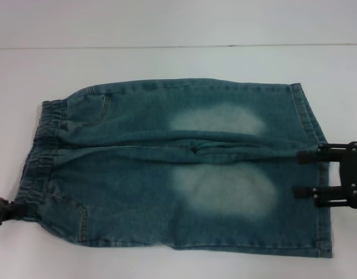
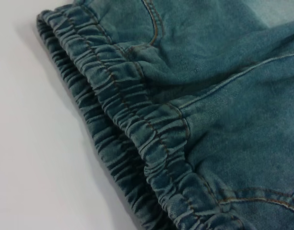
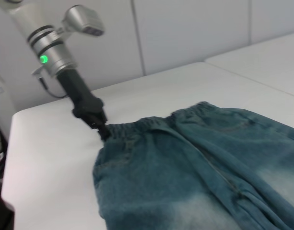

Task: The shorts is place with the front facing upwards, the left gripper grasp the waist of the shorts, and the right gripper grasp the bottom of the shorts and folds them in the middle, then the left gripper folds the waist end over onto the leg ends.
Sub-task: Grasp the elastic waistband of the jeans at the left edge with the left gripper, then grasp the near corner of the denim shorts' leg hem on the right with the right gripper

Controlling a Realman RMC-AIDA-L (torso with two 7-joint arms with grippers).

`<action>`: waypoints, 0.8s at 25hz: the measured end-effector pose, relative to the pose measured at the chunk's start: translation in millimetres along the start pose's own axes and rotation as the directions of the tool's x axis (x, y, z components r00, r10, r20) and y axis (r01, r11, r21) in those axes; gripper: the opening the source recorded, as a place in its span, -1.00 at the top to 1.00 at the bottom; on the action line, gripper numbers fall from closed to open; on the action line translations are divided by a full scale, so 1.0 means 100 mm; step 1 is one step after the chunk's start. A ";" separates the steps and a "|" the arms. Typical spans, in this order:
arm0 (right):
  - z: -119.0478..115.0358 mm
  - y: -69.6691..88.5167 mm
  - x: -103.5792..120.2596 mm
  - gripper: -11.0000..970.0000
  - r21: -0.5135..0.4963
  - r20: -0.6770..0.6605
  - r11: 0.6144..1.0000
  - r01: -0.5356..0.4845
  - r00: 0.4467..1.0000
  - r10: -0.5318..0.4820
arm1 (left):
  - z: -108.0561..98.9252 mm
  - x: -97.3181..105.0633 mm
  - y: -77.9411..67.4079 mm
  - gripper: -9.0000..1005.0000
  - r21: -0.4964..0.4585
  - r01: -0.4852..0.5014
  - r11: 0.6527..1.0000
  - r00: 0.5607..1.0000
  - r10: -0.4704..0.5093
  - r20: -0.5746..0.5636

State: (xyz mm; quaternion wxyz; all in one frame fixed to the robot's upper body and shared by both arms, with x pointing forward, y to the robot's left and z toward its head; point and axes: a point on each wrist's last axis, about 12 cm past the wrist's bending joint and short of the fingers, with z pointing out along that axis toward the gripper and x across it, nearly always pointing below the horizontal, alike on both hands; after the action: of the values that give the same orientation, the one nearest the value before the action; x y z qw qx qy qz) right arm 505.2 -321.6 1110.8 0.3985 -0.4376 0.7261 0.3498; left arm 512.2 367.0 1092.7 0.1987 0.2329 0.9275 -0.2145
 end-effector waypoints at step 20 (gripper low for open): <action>-0.40 0.14 0.12 -0.63 0.112 -0.175 0.891 -0.441 0.874 0.454 | 0.00 -0.11 0.01 0.89 -0.014 -0.020 1.000 1.000 0.020 0.016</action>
State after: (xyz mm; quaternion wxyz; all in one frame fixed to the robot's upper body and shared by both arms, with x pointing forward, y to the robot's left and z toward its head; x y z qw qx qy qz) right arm 478.2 -355.2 1120.0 0.2479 -0.2763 0.8548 0.3626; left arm 521.7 363.7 1097.8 0.2101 0.2392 0.9249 -0.2080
